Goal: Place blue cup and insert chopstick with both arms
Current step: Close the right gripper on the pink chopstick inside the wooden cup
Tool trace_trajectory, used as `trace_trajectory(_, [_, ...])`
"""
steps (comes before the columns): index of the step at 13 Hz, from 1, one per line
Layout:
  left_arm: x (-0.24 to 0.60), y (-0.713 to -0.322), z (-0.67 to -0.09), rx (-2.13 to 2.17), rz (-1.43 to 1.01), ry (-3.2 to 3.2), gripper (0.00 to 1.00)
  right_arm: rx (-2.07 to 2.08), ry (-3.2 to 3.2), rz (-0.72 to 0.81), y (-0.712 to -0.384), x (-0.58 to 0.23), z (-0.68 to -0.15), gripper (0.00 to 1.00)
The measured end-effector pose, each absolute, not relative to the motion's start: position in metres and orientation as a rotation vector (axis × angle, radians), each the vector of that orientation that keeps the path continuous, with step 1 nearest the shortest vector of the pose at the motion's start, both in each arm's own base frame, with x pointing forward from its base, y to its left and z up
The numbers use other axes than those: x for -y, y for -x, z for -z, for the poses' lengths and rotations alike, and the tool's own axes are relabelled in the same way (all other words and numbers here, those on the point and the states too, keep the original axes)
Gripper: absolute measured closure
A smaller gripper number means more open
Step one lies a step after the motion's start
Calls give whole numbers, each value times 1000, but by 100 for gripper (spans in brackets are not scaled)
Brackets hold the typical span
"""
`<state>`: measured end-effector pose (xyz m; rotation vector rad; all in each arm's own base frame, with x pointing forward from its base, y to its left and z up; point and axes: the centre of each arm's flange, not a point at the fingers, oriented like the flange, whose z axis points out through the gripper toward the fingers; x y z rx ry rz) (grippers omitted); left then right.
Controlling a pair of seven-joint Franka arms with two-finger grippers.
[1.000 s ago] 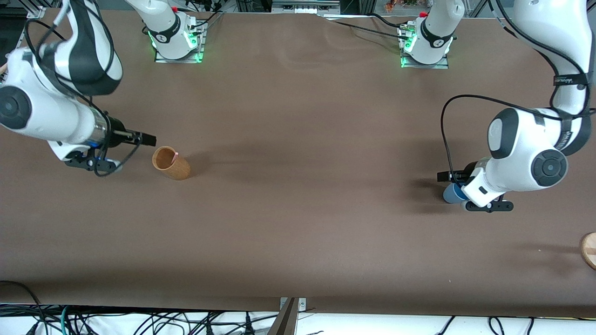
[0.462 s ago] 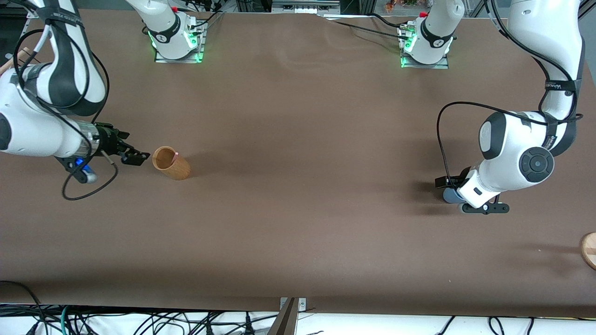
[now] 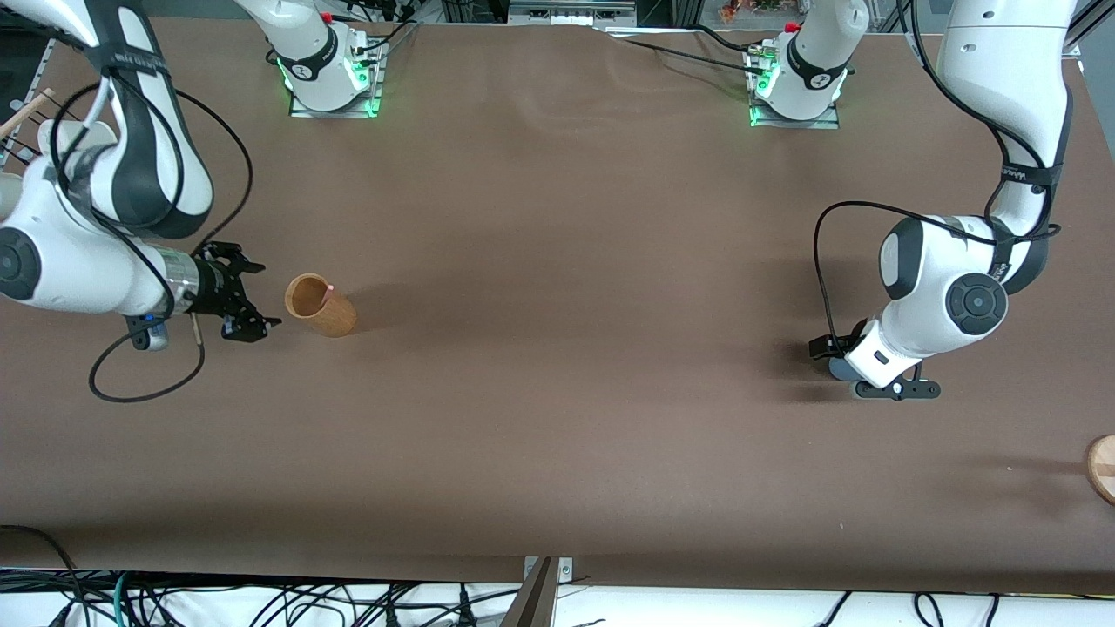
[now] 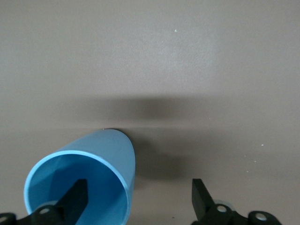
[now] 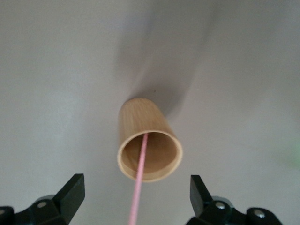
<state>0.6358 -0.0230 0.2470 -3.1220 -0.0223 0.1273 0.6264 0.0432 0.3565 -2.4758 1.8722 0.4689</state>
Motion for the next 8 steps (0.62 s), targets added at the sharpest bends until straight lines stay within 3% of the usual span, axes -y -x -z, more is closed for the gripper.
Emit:
trace_trajectory(7, [6,-633,-234,62,-142,3118,89,-2028,2381,-468,-639,-82,-346,0])
trace_trajectory(8, [4,-634,-235,68,-140,3119,95,-2030,2380,-460,-639,-91,-345,0])
